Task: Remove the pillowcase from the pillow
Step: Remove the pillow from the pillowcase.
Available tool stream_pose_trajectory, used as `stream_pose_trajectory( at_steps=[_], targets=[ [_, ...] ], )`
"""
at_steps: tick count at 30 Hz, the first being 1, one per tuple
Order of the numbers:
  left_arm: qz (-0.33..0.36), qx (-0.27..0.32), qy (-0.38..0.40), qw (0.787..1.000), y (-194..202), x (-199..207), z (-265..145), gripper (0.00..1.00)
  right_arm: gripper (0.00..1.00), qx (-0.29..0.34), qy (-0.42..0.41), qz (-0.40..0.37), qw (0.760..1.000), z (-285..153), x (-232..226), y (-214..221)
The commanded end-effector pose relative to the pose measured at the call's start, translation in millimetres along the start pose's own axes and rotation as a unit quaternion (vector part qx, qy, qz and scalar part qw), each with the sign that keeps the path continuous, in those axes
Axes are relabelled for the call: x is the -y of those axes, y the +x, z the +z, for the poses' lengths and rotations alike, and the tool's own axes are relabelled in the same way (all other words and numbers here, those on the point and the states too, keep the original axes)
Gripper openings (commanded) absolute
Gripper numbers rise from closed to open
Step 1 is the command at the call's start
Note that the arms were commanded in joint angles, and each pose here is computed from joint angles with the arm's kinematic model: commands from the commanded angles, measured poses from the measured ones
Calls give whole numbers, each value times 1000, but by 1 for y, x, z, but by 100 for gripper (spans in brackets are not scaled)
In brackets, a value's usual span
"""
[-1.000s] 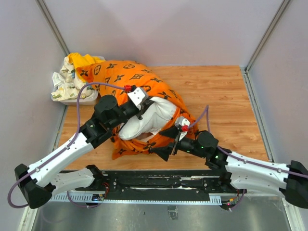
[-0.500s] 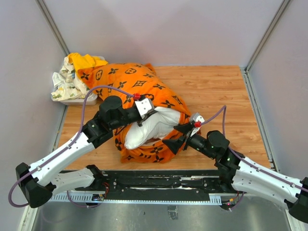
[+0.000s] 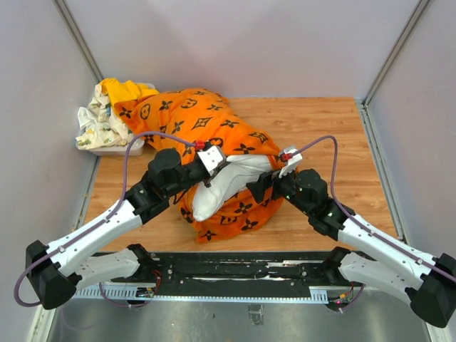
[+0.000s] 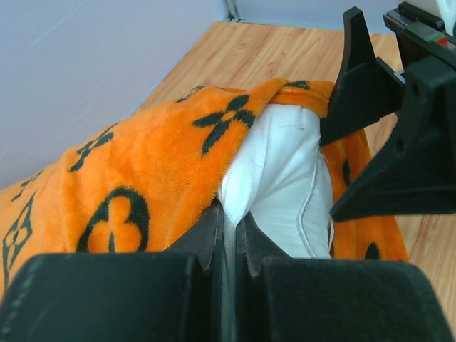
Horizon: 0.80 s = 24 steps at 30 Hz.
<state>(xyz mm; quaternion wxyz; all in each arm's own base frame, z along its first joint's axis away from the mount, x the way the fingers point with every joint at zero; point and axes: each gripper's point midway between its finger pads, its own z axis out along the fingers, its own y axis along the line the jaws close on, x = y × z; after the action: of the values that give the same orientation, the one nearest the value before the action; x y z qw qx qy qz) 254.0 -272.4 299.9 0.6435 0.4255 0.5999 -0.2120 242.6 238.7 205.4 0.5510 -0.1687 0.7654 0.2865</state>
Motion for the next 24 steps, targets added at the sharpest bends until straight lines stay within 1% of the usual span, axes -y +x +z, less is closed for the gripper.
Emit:
stream_pose_trajectory(
  at_steps=[1,7,10,14,17,21,24],
  targets=[
    [22,118,-71,990,-76,-32,-29,0,98,7,108,22,994,-10,57,-8],
    [22,145,-76,986,-81,-30,-43,0,98,36,149,74,985,-28,99,-20],
    [20,152,-73,985,-84,-28,-48,0,98,34,140,122,982,-24,111,-15],
    [19,166,-67,984,-91,-26,-54,0,98,41,78,182,979,-8,107,-6],
    [15,170,-59,984,-95,-23,-55,0,98,61,14,211,975,-1,92,-12],
    [2,181,-58,982,-97,-23,-51,0,98,70,-63,208,974,-2,65,-33],
    [-21,195,-96,976,-98,-37,-43,0,98,79,-107,188,973,-14,45,-53]
  ],
)
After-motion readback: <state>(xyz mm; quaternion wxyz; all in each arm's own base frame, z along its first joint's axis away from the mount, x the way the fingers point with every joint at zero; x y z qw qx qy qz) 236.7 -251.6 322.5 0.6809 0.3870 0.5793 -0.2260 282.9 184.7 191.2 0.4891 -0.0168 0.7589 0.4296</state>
